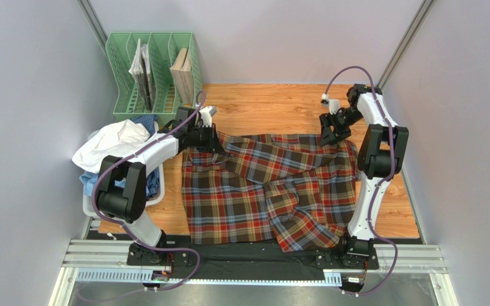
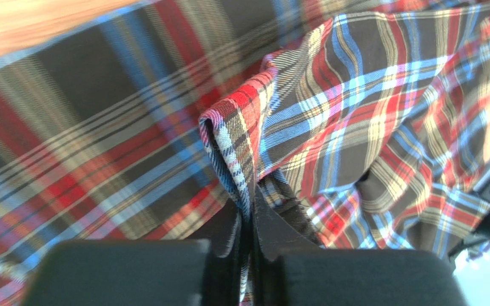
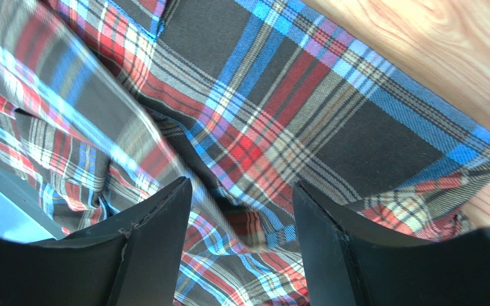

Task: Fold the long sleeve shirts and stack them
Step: Fold the shirt

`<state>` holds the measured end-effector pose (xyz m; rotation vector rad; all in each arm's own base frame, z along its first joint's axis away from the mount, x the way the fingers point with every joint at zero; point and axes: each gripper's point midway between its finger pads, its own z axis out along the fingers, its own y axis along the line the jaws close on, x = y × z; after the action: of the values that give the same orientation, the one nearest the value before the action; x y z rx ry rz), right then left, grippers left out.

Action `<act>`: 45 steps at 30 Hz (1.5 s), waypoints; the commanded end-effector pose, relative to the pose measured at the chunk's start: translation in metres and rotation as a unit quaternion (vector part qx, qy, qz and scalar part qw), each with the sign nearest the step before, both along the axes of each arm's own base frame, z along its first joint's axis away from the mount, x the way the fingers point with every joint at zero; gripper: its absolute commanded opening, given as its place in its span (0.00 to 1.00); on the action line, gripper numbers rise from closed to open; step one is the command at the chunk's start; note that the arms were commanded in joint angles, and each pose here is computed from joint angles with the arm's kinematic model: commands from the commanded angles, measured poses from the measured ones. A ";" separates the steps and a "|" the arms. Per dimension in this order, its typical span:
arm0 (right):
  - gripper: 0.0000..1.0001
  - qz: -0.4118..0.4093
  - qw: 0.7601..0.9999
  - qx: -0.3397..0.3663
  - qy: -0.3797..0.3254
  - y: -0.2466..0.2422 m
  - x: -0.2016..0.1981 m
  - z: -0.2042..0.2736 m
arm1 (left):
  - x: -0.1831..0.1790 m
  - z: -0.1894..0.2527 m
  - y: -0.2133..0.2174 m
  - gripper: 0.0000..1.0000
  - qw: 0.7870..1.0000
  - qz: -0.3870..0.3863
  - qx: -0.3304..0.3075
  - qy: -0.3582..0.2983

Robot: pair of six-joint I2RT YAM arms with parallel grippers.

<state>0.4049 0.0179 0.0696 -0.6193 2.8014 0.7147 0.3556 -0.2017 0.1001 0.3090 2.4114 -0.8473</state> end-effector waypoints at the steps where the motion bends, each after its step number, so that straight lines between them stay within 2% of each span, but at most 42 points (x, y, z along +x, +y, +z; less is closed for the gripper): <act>1: 0.64 0.003 0.998 -0.035 -0.058 -0.009 0.015 0.032 | 0.007 0.006 0.021 0.34 0.999 0.031 0.023 0.001; 4: 0.62 0.002 0.995 -0.056 -0.080 -0.015 0.017 0.043 | -0.004 0.016 0.029 0.63 0.999 0.022 0.039 -0.018; 5: 0.61 0.001 0.995 -0.061 -0.082 -0.017 0.015 0.045 | -0.005 0.029 0.036 0.68 0.997 0.029 0.051 -0.045; 7: 0.60 0.001 0.992 -0.078 -0.099 -0.020 0.013 0.054 | -0.007 0.037 0.046 0.70 0.993 0.018 0.084 -0.076; 10: 0.59 0.010 0.990 -0.098 -0.104 -0.021 0.002 0.051 | -0.005 0.050 0.057 0.71 0.984 -0.002 0.129 -0.119; 11: 0.59 0.013 0.990 -0.101 -0.100 -0.020 -0.002 0.048 | -0.002 0.050 0.063 0.71 0.977 -0.020 0.164 -0.137; 14: 0.57 0.020 0.991 -0.109 -0.078 -0.019 -0.014 0.031 | -0.008 0.038 0.056 0.71 0.968 -0.077 0.202 -0.131; 18: 0.56 0.020 0.993 -0.114 -0.038 -0.020 -0.025 0.001 | -0.031 0.002 0.040 0.68 0.955 -0.155 0.244 -0.062; 21: 0.56 0.022 0.991 -0.134 -0.018 -0.029 -0.029 -0.020 | -0.037 -0.024 0.038 0.65 0.947 -0.178 0.266 -0.010; 26: 0.54 0.007 0.983 -0.182 0.001 -0.061 -0.027 -0.044 | -0.026 -0.058 0.037 0.61 0.934 -0.195 0.292 0.059; 28: 0.53 -0.005 0.981 -0.193 0.010 -0.075 -0.023 -0.053 | -0.025 -0.074 0.034 0.57 0.929 -0.204 0.292 0.095; 29: 0.53 -0.010 0.980 -0.198 0.003 -0.080 -0.016 -0.052 | -0.010 -0.067 0.025 0.56 0.934 -0.203 0.283 0.085; 31: 0.53 -0.013 0.978 -0.209 0.010 -0.087 -0.011 -0.060 | -0.006 -0.082 0.023 0.51 0.925 -0.218 0.290 0.114; 33: 0.52 -0.025 0.974 -0.224 -0.006 -0.096 0.007 -0.056 | 0.021 -0.075 0.017 0.48 0.926 -0.215 0.295 0.092; 35: 0.52 -0.033 0.973 -0.229 -0.008 -0.102 0.021 -0.060 | 0.047 -0.073 0.009 0.47 0.930 -0.211 0.293 0.073; 37: 0.53 -0.047 0.973 -0.224 -0.038 -0.106 0.047 -0.044 | 0.064 -0.066 0.006 0.47 0.935 -0.208 0.282 0.056; 38: 0.54 -0.041 0.976 -0.212 -0.031 -0.102 0.043 -0.035 | 0.072 -0.054 -0.002 0.48 0.942 -0.211 0.257 0.035; 39: 0.55 -0.037 0.979 -0.194 -0.053 -0.097 0.051 -0.018 | 0.074 -0.046 -0.004 0.50 0.946 -0.211 0.245 0.028; 40: 0.57 -0.028 0.982 -0.178 -0.061 -0.091 0.049 -0.005 | 0.072 -0.021 -0.011 0.52 0.950 -0.216 0.223 0.003; 42: 0.58 -0.019 0.987 -0.127 -0.096 -0.070 0.037 0.041 | 0.056 0.005 -0.031 0.58 0.959 -0.235 0.155 -0.019; 43: 0.61 -0.005 0.990 -0.101 -0.096 -0.059 0.024 0.049 | 0.044 0.046 -0.042 0.61 0.961 -0.248 0.107 -0.061; 44: 0.62 -0.002 0.990 -0.081 -0.117 -0.049 0.010 0.079 | 0.036 0.049 -0.045 0.64 0.961 -0.252 0.091 -0.074; 45: 0.63 0.003 0.992 -0.045 -0.122 -0.031 0.002 0.088 | 0.029 0.062 -0.047 0.68 0.961 -0.252 0.075 -0.087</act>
<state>0.4389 -0.0612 0.0580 -0.6058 2.8492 0.2438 0.4103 -0.2167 0.0588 1.0007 2.6011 -0.5449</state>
